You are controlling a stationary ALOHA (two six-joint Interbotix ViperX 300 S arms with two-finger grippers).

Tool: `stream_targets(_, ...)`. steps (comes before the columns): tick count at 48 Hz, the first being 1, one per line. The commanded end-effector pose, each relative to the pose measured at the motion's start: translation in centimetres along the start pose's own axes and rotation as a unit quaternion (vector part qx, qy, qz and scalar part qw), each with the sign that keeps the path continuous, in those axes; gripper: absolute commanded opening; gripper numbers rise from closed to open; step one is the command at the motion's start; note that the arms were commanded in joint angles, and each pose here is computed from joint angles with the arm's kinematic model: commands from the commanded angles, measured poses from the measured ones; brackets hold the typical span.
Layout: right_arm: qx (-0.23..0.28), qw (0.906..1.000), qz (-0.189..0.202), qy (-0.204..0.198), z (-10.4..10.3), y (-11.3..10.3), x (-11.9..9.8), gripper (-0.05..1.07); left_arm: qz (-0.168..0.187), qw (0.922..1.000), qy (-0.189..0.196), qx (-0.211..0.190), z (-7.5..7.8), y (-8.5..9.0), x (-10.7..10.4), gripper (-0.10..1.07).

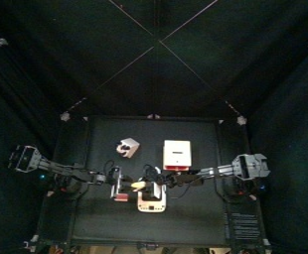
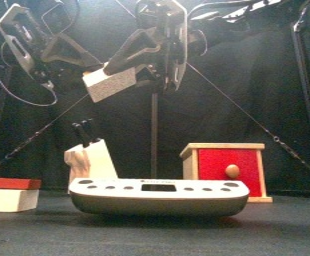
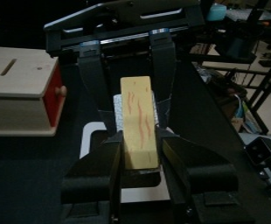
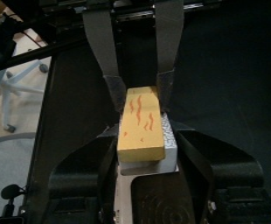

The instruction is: Remove egg from rice

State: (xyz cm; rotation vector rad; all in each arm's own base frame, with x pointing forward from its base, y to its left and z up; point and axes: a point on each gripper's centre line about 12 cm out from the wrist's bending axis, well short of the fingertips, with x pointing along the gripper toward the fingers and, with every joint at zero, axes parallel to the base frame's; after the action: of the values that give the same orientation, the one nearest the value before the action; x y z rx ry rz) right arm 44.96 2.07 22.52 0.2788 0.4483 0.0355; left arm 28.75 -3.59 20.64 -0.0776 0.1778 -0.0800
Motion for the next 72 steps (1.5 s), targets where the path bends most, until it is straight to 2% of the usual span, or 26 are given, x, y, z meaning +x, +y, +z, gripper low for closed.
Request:
stream_targets(1,0.002,0.9998,0.004,-0.017,1.3,0.2,-0.6,0.32,-0.001,0.9997,-0.024,0.001,1.3,-0.1,0.4,0.32)
stream_targets(31,0.002,0.9999,0.006,-0.011,0.6,0.4,-1.2,0.32,0.0,0.9997,-0.023,0.001,1.3,0.0,0.4,0.32)
stream_targets(57,-0.002,0.9998,0.015,-0.012,-0.1,1.2,-3.7,0.32,0.002,0.9998,-0.021,0.001,1.1,0.1,0.2,0.32)
stream_targets(72,0.021,0.9995,0.019,-0.013,-0.8,1.2,-5.4,0.32,0.002,0.9997,-0.022,0.001,1.0,0.1,-0.1,0.32)
